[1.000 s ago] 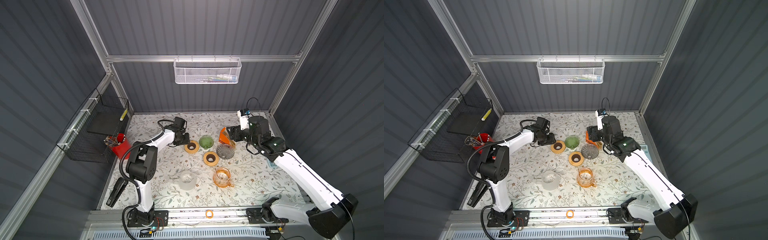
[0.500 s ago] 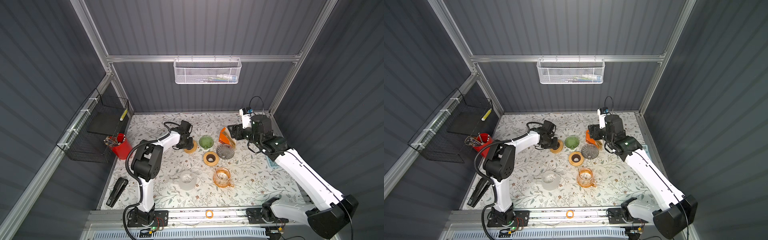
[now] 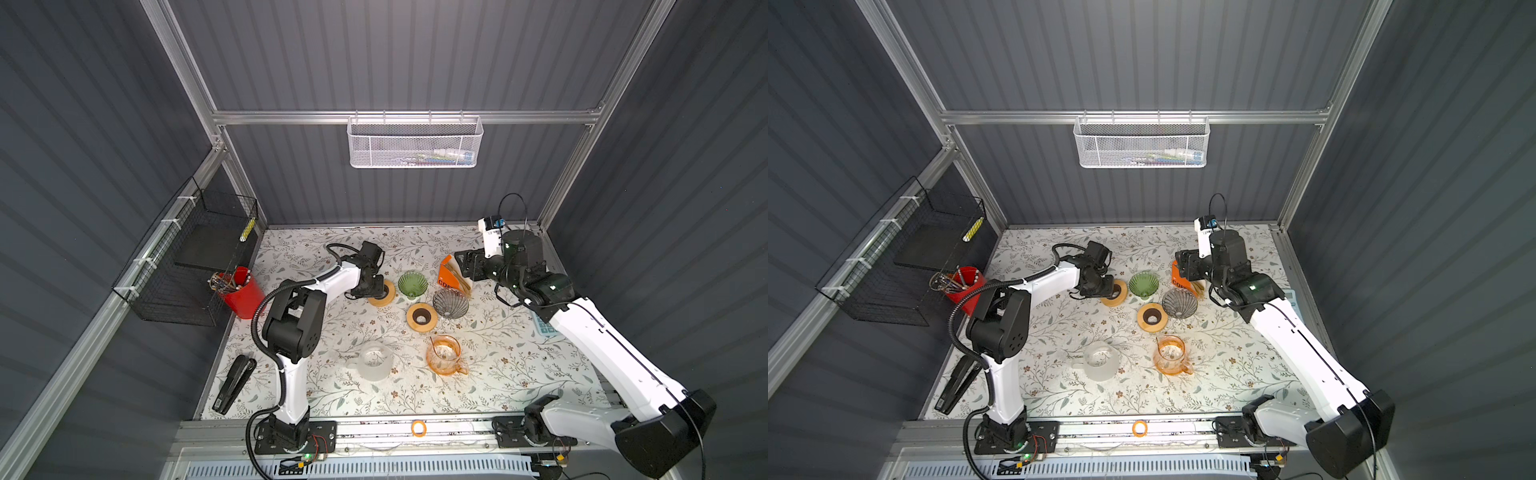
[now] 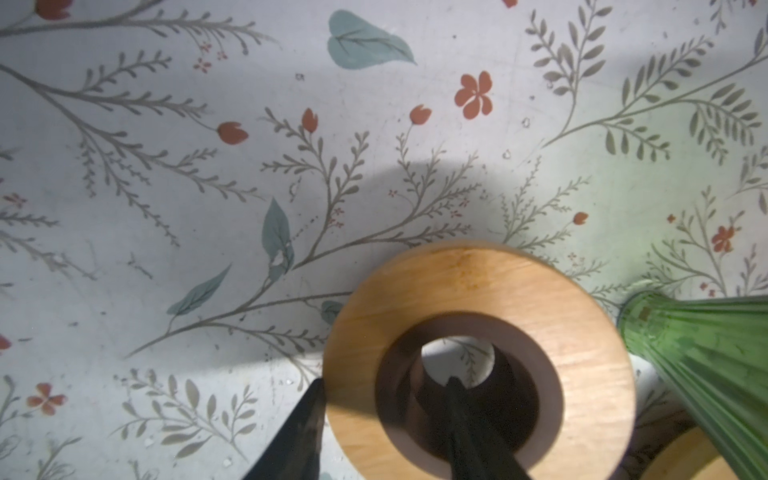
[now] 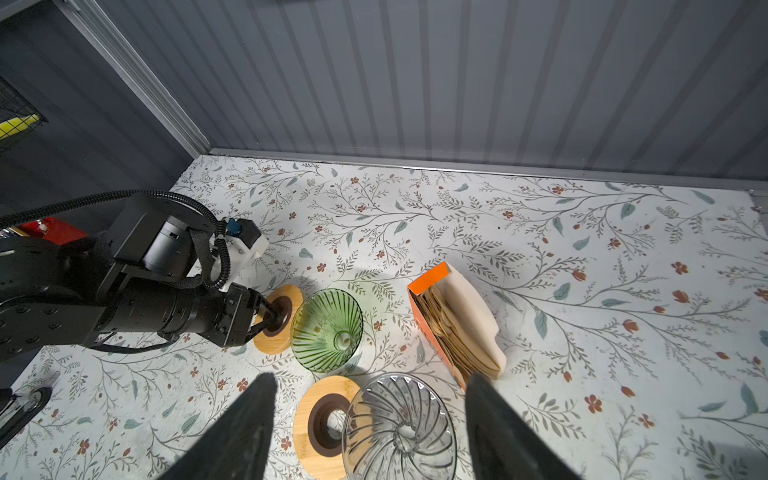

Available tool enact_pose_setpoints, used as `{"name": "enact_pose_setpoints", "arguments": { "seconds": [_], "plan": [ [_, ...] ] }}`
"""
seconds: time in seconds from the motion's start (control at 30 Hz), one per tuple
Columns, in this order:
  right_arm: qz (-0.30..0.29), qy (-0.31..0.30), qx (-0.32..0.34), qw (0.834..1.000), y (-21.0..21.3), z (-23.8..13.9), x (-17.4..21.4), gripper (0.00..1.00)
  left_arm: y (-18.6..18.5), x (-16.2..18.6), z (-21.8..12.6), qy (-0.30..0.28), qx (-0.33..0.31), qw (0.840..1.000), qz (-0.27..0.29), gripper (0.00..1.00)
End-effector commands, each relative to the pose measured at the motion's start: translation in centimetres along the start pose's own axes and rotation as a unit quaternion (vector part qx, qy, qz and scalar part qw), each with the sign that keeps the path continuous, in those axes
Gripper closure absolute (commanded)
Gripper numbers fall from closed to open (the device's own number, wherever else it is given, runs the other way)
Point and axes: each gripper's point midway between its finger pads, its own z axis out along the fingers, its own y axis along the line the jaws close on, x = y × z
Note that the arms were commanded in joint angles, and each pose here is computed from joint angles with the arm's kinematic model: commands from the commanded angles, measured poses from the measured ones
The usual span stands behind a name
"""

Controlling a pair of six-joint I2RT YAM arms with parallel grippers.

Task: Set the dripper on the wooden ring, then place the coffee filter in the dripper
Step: 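Move left gripper to the wooden ring stand farther from the robot, then grasp the wooden ring stand through its hole with the left gripper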

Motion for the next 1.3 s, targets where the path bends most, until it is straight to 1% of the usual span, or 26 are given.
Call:
{"name": "enact_pose_setpoints", "arguments": {
  "seconds": [0.0,0.13,0.23,0.47,0.73,0.97,1.1,1.23,1.27],
  "plan": [
    [0.008,-0.011,-0.009,1.0,0.2,-0.4,-0.4,0.28,-0.2,-0.4,-1.1,-0.005,-0.006,1.0,0.009,0.5],
    [0.008,-0.012,-0.009,1.0,0.2,-0.6,-0.5,0.28,-0.1,-0.6,-1.5,-0.011,-0.007,1.0,0.007,0.47],
    [0.008,-0.013,-0.009,1.0,0.2,-0.6,-0.5,0.28,-0.2,-0.6,-1.4,-0.009,-0.005,1.0,0.01,0.47],
    [0.008,-0.015,-0.009,1.0,0.2,-0.9,-0.5,0.28,-0.6,-0.4,-0.3,0.001,0.003,1.0,0.01,0.51],
    [0.005,-0.017,-0.002,1.0,0.0,-1.3,-0.5,0.28,-0.9,-0.3,0.9,0.01,0.007,1.0,0.009,0.52],
    [0.005,-0.018,0.001,1.0,-0.2,-1.6,-0.4,0.28,-1.0,-0.2,1.4,0.012,0.009,1.0,0.007,0.55],
    [0.006,-0.021,0.002,1.0,-0.2,-1.7,-0.5,0.27,-1.0,0.1,1.6,0.014,0.009,1.0,0.007,0.59],
    [0.007,-0.022,0.002,1.0,-0.2,-1.9,-0.5,0.28,-1.0,0.2,1.6,0.013,0.009,1.0,0.008,0.67],
    [0.007,-0.023,0.001,1.0,-0.2,-1.9,-0.5,0.28,-1.0,0.1,1.5,0.012,0.008,1.0,0.007,0.72]
  ]
}}
